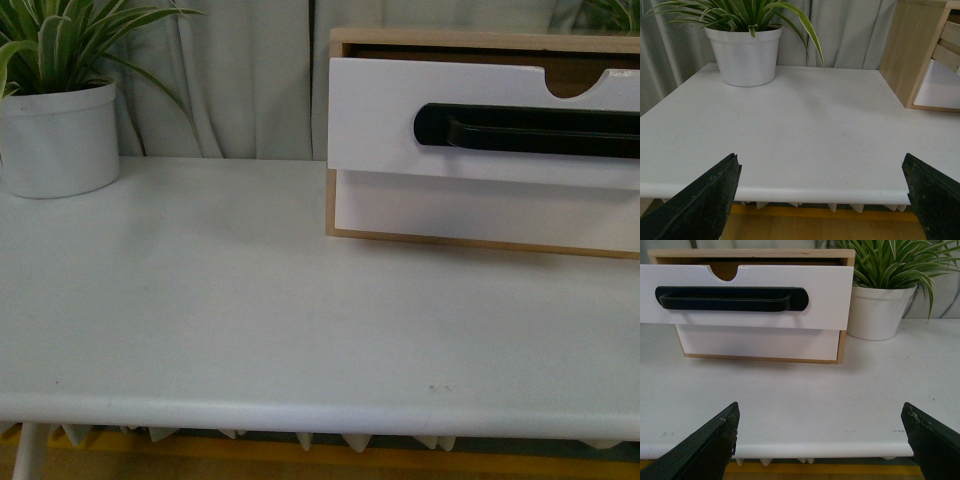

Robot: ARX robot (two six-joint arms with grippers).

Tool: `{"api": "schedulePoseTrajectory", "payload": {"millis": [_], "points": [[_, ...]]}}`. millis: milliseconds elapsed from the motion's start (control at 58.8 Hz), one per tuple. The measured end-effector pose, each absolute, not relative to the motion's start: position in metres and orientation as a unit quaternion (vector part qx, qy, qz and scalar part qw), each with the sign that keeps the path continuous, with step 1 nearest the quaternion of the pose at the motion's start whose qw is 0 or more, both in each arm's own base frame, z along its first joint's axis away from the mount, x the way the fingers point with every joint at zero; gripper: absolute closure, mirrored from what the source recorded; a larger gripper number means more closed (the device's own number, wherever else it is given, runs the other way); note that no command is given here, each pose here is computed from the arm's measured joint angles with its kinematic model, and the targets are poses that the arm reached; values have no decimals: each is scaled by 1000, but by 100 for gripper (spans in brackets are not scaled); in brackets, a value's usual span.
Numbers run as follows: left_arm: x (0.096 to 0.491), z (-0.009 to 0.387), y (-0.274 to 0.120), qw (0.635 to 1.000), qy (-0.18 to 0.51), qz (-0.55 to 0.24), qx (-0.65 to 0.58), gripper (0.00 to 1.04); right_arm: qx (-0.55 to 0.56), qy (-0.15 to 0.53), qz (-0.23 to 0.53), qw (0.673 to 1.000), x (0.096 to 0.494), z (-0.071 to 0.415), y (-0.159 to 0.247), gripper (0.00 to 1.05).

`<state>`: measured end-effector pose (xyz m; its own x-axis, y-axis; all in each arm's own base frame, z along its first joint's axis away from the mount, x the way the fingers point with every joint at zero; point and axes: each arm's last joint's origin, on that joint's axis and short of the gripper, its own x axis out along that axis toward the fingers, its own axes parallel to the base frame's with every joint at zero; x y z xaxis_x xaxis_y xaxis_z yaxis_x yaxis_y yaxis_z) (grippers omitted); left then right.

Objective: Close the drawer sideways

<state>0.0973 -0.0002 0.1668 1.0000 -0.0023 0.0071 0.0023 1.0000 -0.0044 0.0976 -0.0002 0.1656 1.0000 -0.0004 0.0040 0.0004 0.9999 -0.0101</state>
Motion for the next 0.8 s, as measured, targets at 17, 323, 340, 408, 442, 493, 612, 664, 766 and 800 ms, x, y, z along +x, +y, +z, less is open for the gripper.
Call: {"api": "schedulePoseTrajectory", "payload": {"millis": [17,323,340,408,442,493,612,664,766,800], "points": [[97,167,0,1000,-4,-1,-2,6,-5,-2,0,1000,98,166,0,9],[97,167,0,1000,-4,-1,-2,6,-5,-2,0,1000,98,166,0,9],[97,167,0,1000,-4,-1,-2,6,-5,-2,0,1000,98,166,0,9],[97,167,0,1000,-4,-1,-2,6,-5,-2,0,1000,98,166,0,9],[97,167,0,1000,-4,-1,-2,6,-5,-2,0,1000,98,166,0,9],[97,167,0,1000,-4,-1,-2,6,-5,-2,0,1000,98,166,0,9],[97,167,0,1000,-4,-1,-2,6,-5,-2,0,1000,98,166,0,9],[97,167,0,1000,-4,-1,-2,6,-5,-2,0,1000,98,166,0,9],[97,167,0,1000,-4,-1,-2,6,-5,-2,0,1000,98,166,0,9],[97,167,0,1000,-4,-1,-2,6,-5,-2,0,1000,98,166,0,9]]}}
